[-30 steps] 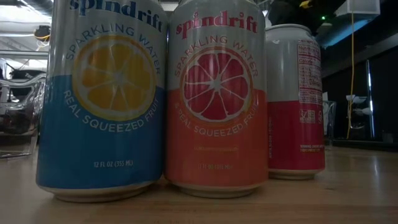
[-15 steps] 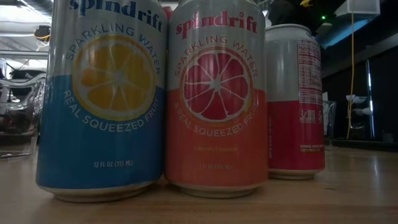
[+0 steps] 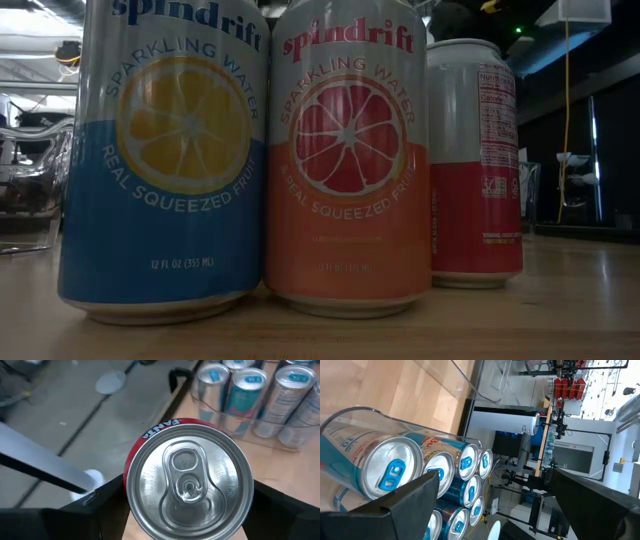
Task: Sort soda cans
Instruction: Put the red soda can into the top center transparent bin
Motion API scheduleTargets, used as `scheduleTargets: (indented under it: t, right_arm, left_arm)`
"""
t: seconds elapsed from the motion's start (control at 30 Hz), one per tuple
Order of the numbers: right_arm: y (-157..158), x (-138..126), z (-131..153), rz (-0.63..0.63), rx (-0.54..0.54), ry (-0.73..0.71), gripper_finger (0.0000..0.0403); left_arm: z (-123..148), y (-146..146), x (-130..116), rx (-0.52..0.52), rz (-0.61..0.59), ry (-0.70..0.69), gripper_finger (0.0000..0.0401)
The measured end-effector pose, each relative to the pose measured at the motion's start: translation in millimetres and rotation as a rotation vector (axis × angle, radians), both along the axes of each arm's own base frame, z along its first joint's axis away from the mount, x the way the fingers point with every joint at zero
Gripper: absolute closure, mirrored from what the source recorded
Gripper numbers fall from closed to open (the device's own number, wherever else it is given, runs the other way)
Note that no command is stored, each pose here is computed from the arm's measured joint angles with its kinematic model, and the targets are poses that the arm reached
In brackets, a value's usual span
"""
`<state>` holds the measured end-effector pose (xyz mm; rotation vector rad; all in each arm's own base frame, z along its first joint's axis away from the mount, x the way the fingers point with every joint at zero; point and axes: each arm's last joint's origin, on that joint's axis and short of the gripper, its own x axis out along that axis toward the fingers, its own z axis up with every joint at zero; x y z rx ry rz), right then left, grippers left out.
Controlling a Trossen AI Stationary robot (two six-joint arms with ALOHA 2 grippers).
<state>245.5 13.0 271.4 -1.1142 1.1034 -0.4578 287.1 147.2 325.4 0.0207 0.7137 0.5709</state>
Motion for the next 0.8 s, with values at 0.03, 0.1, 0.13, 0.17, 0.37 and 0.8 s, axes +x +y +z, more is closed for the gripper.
scheduleTargets:
  t: [0.03, 0.1, 0.13, 0.17, 0.37, 0.8]
  right_arm:
    - [0, 0, 0, 0.002, 0.003, 0.001, 0.0023]
    - [0, 1, -1, 0.002, 0.003, 0.001, 0.0023]
    - [0, 1, -1, 0.002, 0.004, 0.001, 0.0023]
    - [0, 1, -1, 0.003, 0.005, 0.002, 0.0023]
    - [0, 1, -1, 0.003, 0.005, 0.001, 0.0023]
    - [0, 2, -2, 0.007, 0.006, 0.010, 0.0023]
  left_arm:
    - [-5, 4, 4, -0.018, -0.001, -0.003, 0.0110]
    - [-16, 13, 10, -0.046, 0.002, -0.004, 0.0110]
    - [-20, 18, 13, -0.056, 0.009, 0.004, 0.0110]
    - [-24, 22, 17, -0.062, 0.017, 0.016, 0.0110]
    - [-33, 51, 37, -0.076, 0.060, 0.043, 0.0110]
    - [-74, 86, 46, -0.216, 0.074, 0.170, 0.0109]
